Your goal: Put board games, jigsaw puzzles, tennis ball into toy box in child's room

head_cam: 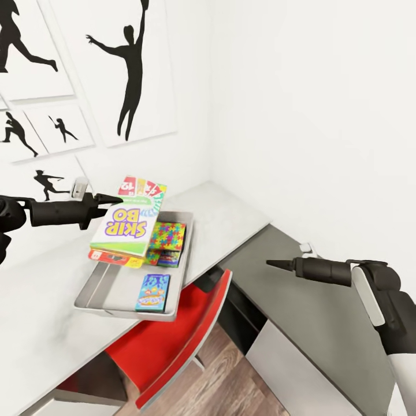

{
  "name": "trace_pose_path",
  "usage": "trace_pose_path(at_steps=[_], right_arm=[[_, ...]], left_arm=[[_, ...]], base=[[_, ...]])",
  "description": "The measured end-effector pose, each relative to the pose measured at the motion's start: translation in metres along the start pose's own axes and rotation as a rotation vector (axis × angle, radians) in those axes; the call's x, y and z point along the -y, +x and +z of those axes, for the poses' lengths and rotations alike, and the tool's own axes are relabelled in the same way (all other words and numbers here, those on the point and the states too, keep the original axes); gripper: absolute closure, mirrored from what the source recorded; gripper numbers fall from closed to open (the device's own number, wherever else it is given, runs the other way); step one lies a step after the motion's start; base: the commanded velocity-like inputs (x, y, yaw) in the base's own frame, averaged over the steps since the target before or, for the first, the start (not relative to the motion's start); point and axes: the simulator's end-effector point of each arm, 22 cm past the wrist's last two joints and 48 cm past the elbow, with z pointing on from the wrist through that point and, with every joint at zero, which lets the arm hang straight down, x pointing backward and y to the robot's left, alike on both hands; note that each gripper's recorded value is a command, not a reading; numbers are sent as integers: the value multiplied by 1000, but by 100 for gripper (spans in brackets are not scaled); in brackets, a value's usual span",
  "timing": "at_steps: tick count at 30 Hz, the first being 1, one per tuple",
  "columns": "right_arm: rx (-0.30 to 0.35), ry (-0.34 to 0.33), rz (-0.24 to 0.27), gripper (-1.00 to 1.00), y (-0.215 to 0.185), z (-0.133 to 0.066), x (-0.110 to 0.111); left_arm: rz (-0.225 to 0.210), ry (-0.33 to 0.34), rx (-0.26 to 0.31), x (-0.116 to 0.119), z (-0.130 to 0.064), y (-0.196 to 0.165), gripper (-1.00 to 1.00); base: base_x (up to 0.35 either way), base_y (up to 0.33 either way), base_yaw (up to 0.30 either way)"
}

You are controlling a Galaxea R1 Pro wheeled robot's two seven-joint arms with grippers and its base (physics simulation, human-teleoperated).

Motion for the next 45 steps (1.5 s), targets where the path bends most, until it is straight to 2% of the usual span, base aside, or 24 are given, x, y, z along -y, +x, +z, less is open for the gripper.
trace_pose_path(at_steps=[9, 14, 18, 21, 24, 31, 38, 45], right_arm=[[2, 11, 4, -100, 0, 0, 3], [1, 13, 4, -100, 0, 0, 3], [0, 14, 5, -100, 1, 1, 4], [1, 14, 7, -100, 0, 1, 5], [0, 16, 8, -100, 1, 1, 5], [2, 27, 7, -100, -2, 1, 7], [7, 34, 3, -100, -2, -1, 8], [6, 33, -2, -100, -2, 0, 6]], left_arm=[[-14, -19, 5, -11, -3, 0, 100], [-44, -53, 9, -29, 0, -3, 100], [-88, -96, 12, -53, 12, -3, 100], [-114, -115, 15, -60, 26, -5, 100], [-122, -134, 23, -63, 37, -7, 100], [-134, -166, 58, -71, 44, -16, 100], [-178, -159, 108, -76, 45, -26, 100], [-198, -139, 123, -76, 47, -29, 100]], base=[[4, 7, -41], [1, 2, -10], [0, 1, -4], [0, 0, -2], [0, 0, 0], [0, 0, 0], [0, 0, 0], [0, 0, 0]])
